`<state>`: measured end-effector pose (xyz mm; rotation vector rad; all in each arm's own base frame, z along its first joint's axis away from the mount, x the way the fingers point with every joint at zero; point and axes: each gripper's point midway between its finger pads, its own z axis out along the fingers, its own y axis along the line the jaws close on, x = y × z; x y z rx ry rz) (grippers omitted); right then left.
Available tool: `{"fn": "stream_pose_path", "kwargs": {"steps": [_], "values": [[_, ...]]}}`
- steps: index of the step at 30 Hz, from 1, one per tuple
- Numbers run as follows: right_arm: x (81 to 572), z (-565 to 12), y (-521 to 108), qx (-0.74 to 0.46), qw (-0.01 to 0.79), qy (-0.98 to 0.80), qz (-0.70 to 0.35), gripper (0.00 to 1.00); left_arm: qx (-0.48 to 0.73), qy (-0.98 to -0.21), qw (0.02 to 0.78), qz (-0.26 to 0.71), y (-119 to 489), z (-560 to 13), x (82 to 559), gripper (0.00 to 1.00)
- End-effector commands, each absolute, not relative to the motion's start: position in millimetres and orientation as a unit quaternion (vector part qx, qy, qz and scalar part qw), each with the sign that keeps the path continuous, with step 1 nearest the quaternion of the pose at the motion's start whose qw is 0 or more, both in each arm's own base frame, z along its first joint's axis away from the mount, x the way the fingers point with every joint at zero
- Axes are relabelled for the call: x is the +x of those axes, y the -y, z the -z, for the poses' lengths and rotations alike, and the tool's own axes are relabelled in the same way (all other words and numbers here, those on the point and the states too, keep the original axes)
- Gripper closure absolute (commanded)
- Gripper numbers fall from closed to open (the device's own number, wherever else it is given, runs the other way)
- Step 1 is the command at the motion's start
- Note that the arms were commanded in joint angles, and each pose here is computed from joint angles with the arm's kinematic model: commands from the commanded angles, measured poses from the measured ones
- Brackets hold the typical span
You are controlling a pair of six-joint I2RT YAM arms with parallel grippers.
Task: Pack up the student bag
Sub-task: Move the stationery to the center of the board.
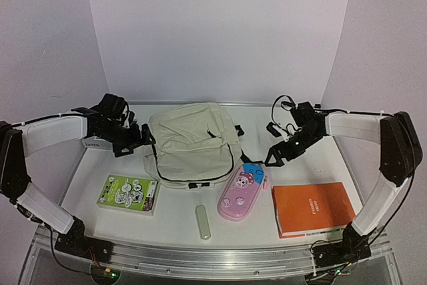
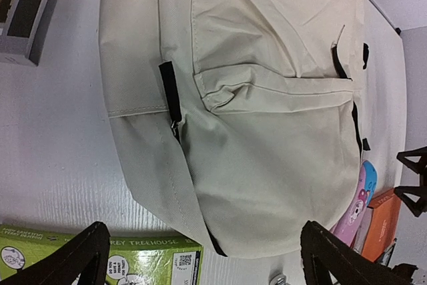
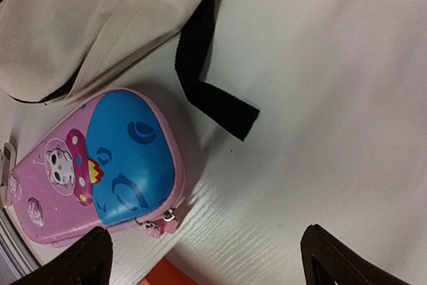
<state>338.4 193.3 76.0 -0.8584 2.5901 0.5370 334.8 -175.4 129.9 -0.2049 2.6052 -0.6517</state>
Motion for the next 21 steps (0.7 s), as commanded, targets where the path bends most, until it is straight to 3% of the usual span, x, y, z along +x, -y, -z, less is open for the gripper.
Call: {"fn": "stream_pose_path", "kwargs": {"steps": [1, 13, 21], "values": [[352.3, -69.7, -224.5, -0.344, 0.178, -0.903, -0.185, 0.02, -0.099, -0.936, 0.222, 0.254, 178.6, -124.4, 337.0, 0.0], [324.5, -18.8, -297.6, -0.444, 0.116, -0.868, -0.191, 0.02, -0.131, -0.943, 0.172, 0.255, 188.5, -77.1, 348.8, 0.0], [285.3, -20.2, -313.5, -0.487, 0.095, -0.842, -0.212, 0.02, -0.117, -0.943, 0.157, 0.268, 207.6, -58.7, 375.6, 0.0]]}}
